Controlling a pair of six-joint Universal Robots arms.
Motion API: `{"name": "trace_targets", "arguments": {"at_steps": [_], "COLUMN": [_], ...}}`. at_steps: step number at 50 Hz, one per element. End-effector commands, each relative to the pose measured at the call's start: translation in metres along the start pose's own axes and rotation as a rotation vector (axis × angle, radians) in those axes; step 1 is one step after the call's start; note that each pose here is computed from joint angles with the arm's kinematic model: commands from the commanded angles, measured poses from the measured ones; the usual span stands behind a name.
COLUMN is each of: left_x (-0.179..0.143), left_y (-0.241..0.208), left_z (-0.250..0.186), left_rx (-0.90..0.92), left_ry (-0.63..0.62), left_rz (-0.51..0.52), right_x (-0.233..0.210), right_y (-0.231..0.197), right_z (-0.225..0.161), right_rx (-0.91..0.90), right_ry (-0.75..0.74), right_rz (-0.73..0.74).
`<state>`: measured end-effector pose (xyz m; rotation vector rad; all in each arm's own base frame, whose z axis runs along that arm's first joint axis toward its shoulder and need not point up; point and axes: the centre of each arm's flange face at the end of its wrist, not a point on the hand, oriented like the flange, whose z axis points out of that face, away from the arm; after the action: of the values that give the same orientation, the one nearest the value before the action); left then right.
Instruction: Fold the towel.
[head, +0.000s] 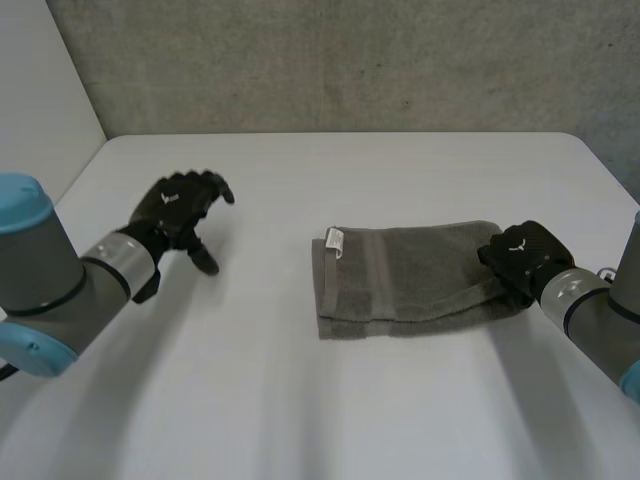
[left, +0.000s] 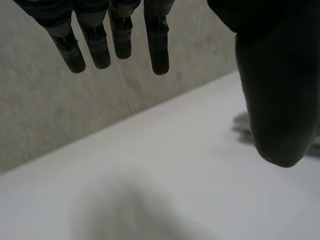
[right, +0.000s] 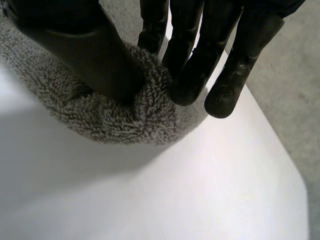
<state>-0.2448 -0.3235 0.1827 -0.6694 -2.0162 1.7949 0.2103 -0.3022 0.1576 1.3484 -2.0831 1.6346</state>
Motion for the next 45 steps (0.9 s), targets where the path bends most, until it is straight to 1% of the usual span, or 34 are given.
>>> {"name": "trace_targets", "arguments": {"at_steps": [1,2,3,4,5,6,7,8,10,12,14,16,20,21,23,24,26,27,29,30,31,32,34,35,37,40,45], "left_x": [0.000,0.000,0.000,0.001,0.004,0.004,0.009,0.013,0.016,0.017,0.020,0.030,0.038,0.039,0.041,0.043,0.047,0.047,0.057,0.057,0.061,0.066,0.072,0.078,0.085,0.094,0.103], "left_y": [-0.047,-0.053,-0.054,-0.057,-0.061,-0.061,-0.064,-0.068,-0.071,-0.072,-0.073,-0.070,-0.066,-0.063,-0.059,-0.053,-0.048,-0.048,-0.040,-0.040,-0.033,-0.027,-0.023,-0.017,-0.009,0.001,0.011], "left_z": [-0.001,0.000,0.000,0.000,0.001,0.001,0.002,0.002,0.002,0.002,0.002,0.001,0.003,0.003,0.005,0.007,0.008,0.008,0.008,0.008,0.008,0.007,0.006,0.005,0.005,0.004,0.006], "left_rx": [0.130,0.148,0.149,0.160,0.170,0.170,0.178,0.187,0.196,0.201,0.203,0.194,0.183,0.178,0.166,0.150,0.138,0.138,0.113,0.113,0.092,0.072,0.058,0.038,0.014,-0.015,-0.034], "left_ry": [0.002,0.008,0.008,0.012,0.022,0.022,0.029,0.031,0.028,0.025,0.024,0.045,0.062,0.067,0.071,0.075,0.083,0.083,0.104,0.104,0.113,0.123,0.136,0.150,0.162,0.174,0.182], "left_rz": [-0.065,-0.094,-0.095,-0.127,-0.153,-0.154,-0.175,-0.191,-0.203,-0.211,-0.214,-0.216,-0.217,-0.218,-0.222,-0.227,-0.230,-0.230,-0.248,-0.248,-0.266,-0.286,-0.304,-0.323,-0.341,-0.359,-0.360], "right_x": [-0.057,-0.057,-0.081,-0.104,-0.105,-0.125,-0.142,-0.142,-0.165,-0.169,-0.168,-0.166,-0.152,-0.152,-0.127,-0.127,-0.102,-0.102,-0.084,-0.084,-0.075,-0.075,-0.062,-0.062,-0.061,-0.063,-0.064], "right_y": [-0.077,-0.078,-0.092,-0.098,-0.098,-0.103,-0.105,-0.105,-0.103,-0.101,-0.099,-0.100,-0.105,-0.105,-0.103,-0.103,-0.102,-0.102,-0.101,-0.101,-0.097,-0.097,-0.089,-0.089,-0.081,-0.076,-0.064], "right_z": [-0.020,-0.020,-0.027,-0.032,-0.032,-0.037,-0.043,-0.043,-0.054,-0.056,-0.057,-0.058,-0.057,-0.057,-0.048,-0.048,-0.043,-0.043,-0.038,-0.038,-0.033,-0.033,-0.025,-0.025,-0.017,-0.012,0.003], "right_rx": [0.231,0.232,0.281,0.310,0.311,0.341,0.361,0.361,0.375,0.370,0.369,0.379,0.382,0.382,0.360,0.359,0.346,0.346,0.341,0.341,0.327,0.327,0.298,0.298,0.268,0.251,0.213], "right_ry": [-0.128,-0.128,-0.183,-0.234,-0.235,-0.273,-0.305,-0.305,-0.359,-0.373,-0.370,-0.360,-0.314,-0.314,-0.259,-0.258,-0.210,-0.210,-0.175,-0.174,-0.157,-0.157,-0.130,-0.130,-0.128,-0.131,-0.123], "right_rz": [-0.041,-0.041,-0.042,-0.056,-0.056,-0.073,-0.088,-0.089,-0.102,-0.098,-0.091,-0.079,-0.003,-0.003,0.094,0.095,0.212,0.213,0.319,0.319,0.378,0.379,0.476,0.477,0.531,0.541,0.561]}}
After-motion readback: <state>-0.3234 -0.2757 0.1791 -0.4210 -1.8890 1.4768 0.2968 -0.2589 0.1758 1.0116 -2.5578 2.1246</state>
